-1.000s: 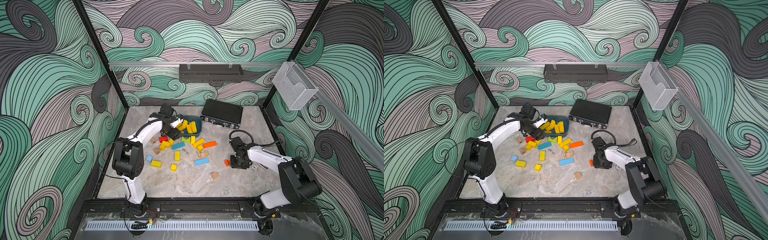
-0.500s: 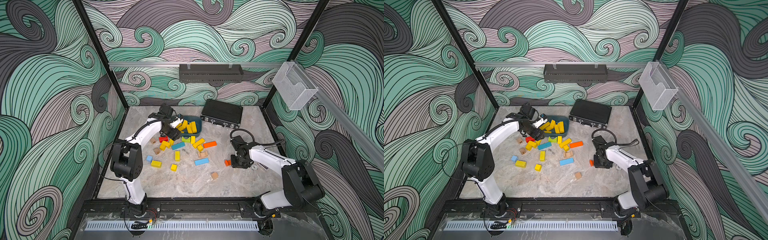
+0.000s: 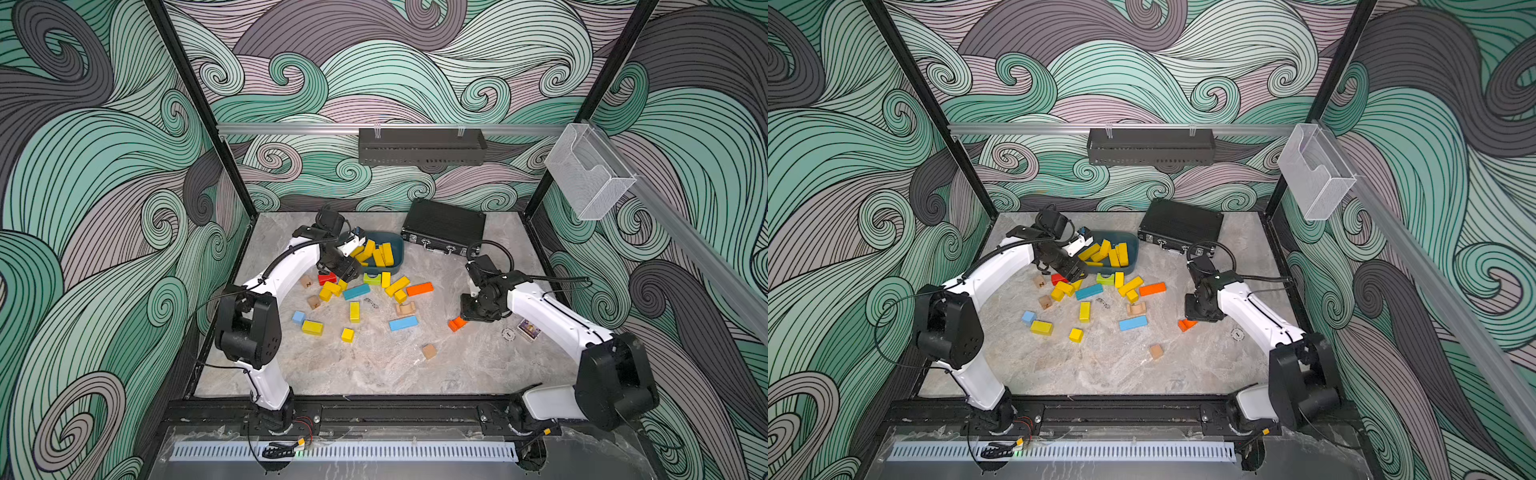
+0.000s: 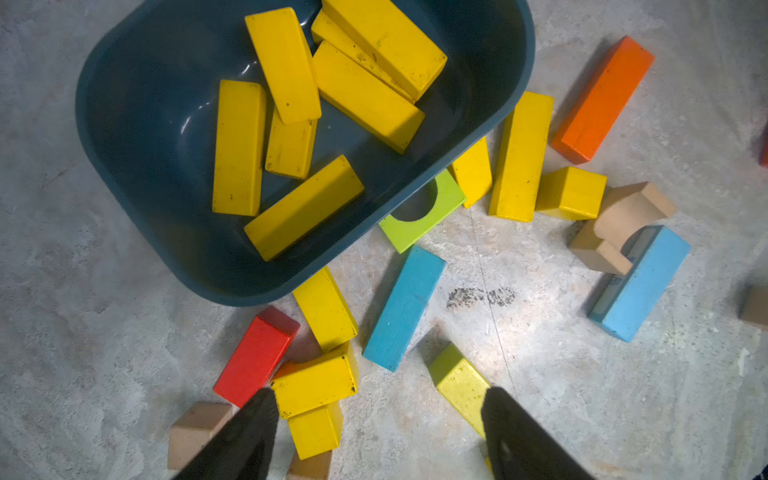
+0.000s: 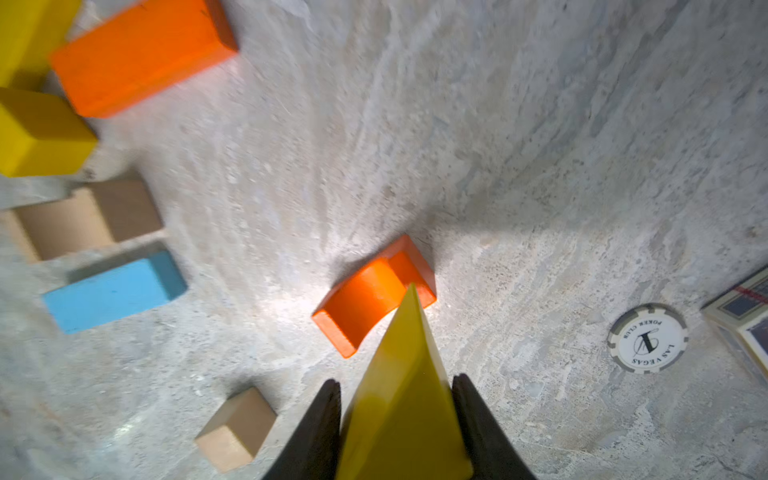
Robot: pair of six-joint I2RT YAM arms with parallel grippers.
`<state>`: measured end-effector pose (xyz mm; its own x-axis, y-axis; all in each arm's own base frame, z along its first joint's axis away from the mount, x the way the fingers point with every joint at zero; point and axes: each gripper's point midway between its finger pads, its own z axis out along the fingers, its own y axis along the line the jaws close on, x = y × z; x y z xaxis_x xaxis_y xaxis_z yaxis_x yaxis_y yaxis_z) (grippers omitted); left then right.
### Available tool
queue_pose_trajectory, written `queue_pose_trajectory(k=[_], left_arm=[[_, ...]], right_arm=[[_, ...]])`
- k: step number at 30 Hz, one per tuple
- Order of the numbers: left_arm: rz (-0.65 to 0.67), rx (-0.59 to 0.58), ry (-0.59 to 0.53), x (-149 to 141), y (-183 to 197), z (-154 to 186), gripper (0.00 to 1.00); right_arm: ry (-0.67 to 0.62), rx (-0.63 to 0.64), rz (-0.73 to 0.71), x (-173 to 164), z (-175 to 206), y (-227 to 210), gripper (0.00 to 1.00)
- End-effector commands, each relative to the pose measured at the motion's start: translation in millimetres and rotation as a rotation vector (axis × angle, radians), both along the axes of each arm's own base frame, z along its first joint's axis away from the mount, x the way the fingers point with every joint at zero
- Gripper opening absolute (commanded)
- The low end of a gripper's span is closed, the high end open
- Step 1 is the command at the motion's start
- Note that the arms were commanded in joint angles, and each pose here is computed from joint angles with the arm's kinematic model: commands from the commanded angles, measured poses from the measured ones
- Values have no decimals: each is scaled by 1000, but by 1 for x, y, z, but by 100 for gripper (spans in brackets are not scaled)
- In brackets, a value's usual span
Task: Pick out the yellow building blocks
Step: Pick up the building block from the center of the board, then place the building block in the storage box.
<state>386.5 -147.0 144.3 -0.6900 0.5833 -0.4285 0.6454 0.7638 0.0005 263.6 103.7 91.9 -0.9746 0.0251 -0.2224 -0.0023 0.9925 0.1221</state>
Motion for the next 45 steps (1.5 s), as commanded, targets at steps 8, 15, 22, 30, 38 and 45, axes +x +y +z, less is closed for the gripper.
queue_pose_trajectory(k=[8,15,22,30,38,45], left_arm=[[65,-54,-11,-15,26,36,79],[102,-51,0,-35,52,43,79],[64,-4,-9,-67,62,44,79],[-31,14,4,-114,66,37,79],[-146,-25,54,-162,59,24,79],[-172,-25,10,-182,62,26,80]], right_arm=[[-123,170,149,38,67,62,32],[-182,221,276,83,89,128,32],[-205,260,373,137,76,197,32],[-241,219,415,202,38,236,32],[-247,136,429,236,-7,244,35],[-239,113,432,241,-24,244,47]])
